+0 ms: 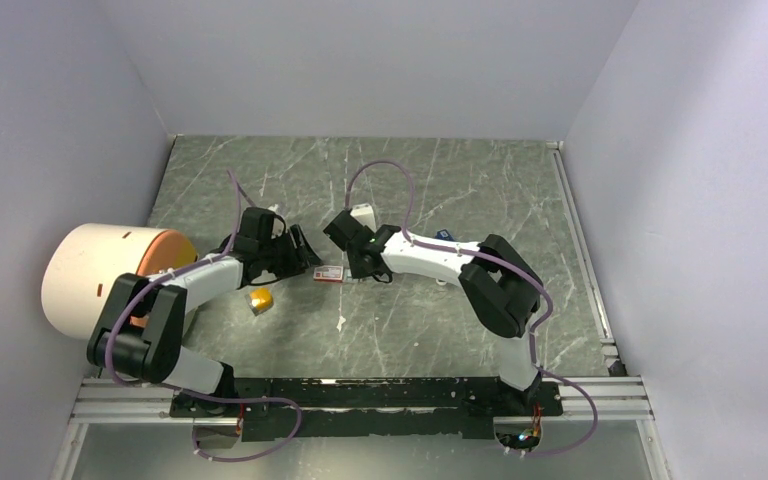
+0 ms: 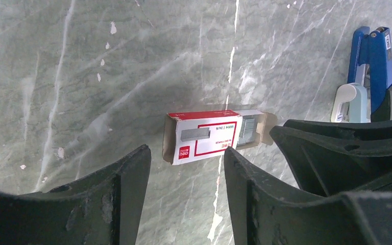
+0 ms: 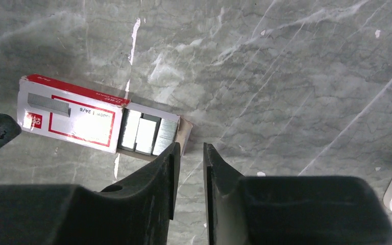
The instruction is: Load the staples into the stapler
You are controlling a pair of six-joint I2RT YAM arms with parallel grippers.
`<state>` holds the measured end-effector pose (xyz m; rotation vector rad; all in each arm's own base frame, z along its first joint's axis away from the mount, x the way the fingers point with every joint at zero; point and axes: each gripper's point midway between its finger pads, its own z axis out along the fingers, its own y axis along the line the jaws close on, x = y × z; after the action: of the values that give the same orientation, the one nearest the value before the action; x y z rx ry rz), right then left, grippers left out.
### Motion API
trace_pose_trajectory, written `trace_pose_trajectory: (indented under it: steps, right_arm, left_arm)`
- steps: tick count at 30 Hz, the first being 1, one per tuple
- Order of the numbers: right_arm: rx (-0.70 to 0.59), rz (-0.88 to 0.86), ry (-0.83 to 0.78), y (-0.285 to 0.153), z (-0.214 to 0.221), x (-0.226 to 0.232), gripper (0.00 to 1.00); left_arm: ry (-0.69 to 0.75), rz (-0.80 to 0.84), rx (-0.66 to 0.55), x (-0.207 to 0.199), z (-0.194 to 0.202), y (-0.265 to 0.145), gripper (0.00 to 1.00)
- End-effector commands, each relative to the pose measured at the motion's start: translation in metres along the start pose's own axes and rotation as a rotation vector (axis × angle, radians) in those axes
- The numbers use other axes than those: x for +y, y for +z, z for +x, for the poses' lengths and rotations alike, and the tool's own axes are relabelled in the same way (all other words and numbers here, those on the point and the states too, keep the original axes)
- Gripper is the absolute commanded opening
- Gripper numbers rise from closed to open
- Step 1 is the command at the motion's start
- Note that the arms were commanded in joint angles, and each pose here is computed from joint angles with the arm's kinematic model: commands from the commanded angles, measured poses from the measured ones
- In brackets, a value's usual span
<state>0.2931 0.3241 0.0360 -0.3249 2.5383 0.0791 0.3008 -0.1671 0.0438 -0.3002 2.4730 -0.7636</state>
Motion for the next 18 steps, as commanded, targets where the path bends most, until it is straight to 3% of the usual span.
trace_pose_trajectory:
  steps: [1,9,18]
  right_arm:
    - [-0.003,0.024,-0.001,0.004,-0.003,0.000,0.24]
    - [0.023,0.008,-0.010,0.010,0.003,0.004,0.19]
    - [0.022,0.041,-0.011,0.010,0.001,-0.001,0.12]
  left_arm:
    - [0.007,0.049,-0.003,-0.009,-0.003,0.003,0.58]
    - [0.001,0.057,0.027,-0.007,0.004,0.008,0.50]
    - [0.004,0.066,0.087,-0.004,0.014,0.017,0.35]
